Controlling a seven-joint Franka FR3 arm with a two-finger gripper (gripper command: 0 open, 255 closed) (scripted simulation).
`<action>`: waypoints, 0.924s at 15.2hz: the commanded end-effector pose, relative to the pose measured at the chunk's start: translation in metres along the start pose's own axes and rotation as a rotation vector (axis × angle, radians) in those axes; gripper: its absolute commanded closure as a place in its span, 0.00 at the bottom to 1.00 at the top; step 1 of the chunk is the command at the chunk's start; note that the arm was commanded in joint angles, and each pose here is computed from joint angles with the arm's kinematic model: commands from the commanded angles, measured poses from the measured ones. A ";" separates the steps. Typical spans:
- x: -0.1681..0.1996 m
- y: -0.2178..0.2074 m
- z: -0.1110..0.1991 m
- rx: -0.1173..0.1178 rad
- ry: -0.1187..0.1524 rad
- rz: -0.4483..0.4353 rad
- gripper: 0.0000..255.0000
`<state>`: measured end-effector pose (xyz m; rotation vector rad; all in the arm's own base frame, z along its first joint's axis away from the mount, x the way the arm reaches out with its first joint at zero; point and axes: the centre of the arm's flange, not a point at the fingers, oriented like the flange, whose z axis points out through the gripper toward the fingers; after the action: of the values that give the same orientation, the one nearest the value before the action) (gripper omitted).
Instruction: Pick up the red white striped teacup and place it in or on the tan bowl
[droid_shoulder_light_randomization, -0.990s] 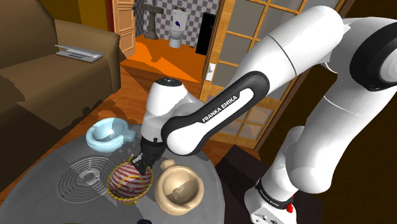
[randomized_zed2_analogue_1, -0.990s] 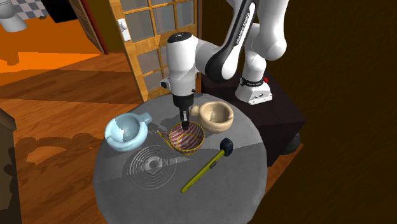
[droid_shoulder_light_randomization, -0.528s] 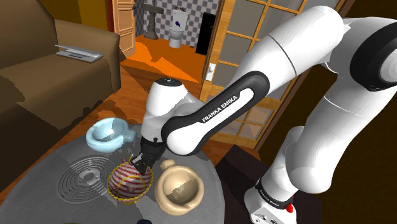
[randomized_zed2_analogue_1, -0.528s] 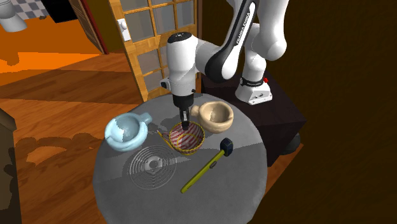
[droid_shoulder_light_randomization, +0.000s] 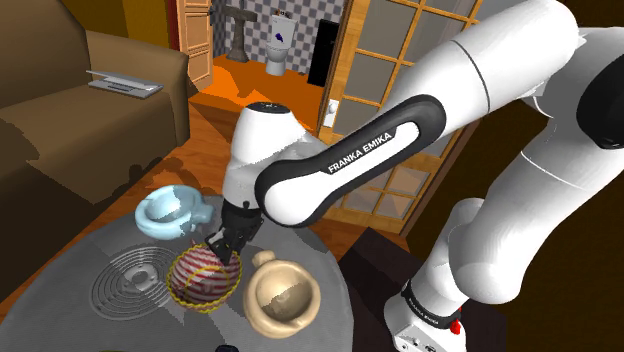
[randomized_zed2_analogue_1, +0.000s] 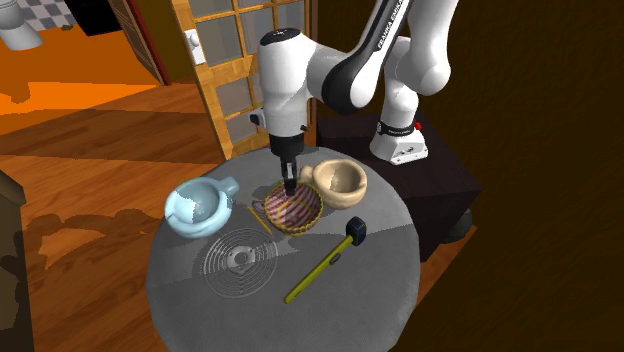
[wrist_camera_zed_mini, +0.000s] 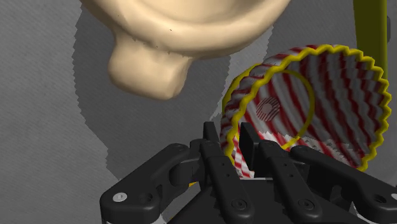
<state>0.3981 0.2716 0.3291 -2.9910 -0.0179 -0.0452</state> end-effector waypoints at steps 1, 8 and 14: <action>0.000 -0.003 -0.010 0.000 0.000 0.000 1.00; 0.001 -0.008 -0.047 0.000 0.000 0.000 1.00; 0.002 -0.013 -0.078 0.000 0.000 0.000 1.00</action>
<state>0.3978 0.2718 0.4034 -2.9909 -0.0180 -0.0451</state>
